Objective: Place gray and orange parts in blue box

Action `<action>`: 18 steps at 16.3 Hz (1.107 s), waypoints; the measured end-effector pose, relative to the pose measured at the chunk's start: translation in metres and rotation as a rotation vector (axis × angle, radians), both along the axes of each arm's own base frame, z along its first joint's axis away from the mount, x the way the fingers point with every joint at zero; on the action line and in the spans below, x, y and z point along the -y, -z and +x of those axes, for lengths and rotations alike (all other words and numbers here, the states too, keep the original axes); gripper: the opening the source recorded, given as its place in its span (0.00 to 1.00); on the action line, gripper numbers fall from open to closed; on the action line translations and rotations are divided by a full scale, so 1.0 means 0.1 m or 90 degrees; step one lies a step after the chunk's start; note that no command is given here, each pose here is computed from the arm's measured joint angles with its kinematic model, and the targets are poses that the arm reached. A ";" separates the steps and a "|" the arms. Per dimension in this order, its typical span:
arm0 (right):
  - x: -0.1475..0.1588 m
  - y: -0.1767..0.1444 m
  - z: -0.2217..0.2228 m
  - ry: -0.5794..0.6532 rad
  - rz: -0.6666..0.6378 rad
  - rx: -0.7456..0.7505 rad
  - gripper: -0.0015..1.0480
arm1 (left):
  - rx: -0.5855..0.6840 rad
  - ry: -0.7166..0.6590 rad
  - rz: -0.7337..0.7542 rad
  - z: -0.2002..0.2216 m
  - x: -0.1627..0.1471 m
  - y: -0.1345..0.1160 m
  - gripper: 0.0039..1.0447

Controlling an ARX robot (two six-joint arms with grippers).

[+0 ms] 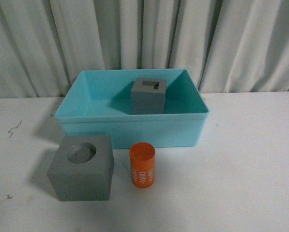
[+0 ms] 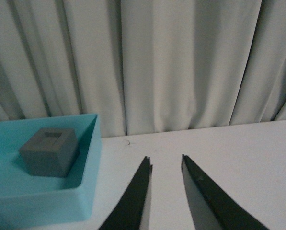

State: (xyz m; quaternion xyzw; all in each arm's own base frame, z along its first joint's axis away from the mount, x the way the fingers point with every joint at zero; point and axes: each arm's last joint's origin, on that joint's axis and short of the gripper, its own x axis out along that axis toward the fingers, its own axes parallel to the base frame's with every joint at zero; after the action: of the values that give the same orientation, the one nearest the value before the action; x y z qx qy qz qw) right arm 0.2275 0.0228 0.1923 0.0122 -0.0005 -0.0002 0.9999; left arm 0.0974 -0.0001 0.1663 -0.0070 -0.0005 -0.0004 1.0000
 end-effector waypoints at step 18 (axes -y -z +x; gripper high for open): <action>0.24 0.22 -1.05 0.005 -0.012 0.008 0.02 | 0.000 0.000 0.000 0.00 0.00 0.00 0.94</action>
State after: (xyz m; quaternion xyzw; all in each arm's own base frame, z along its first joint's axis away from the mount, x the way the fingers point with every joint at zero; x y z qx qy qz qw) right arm 0.1229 -0.0008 0.1703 0.0028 -0.0066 -0.0042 1.0000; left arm 0.0974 -0.0001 0.1663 -0.0070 -0.0007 -0.0002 1.0000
